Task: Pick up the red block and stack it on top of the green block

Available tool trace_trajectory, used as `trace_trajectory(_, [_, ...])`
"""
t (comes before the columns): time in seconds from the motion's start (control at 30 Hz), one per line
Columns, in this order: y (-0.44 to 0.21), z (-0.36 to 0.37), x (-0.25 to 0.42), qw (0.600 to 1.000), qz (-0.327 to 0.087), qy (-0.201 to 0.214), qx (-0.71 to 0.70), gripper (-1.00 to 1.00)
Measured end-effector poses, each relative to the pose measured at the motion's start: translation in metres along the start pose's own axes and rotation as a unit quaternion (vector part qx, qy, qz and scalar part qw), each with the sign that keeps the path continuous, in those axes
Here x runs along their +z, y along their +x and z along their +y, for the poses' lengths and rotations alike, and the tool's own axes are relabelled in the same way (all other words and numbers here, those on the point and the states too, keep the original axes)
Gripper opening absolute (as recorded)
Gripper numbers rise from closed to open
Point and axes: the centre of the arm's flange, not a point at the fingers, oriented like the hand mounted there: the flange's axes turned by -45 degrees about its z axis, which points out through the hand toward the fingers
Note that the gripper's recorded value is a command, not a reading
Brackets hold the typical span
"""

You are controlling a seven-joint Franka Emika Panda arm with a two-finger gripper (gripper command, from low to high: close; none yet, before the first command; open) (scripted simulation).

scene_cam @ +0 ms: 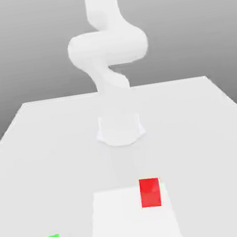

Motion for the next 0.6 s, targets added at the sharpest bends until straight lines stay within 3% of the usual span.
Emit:
trace_trajectory(0.3, [-0.106, -0.026, 0.205, 0.986, -0.167, -0.015, 0.007, 0.00])
trace_trajectory(0.6, [-0.299, -0.041, 0.326, 0.940, -0.340, -0.011, 0.025, 0.00])
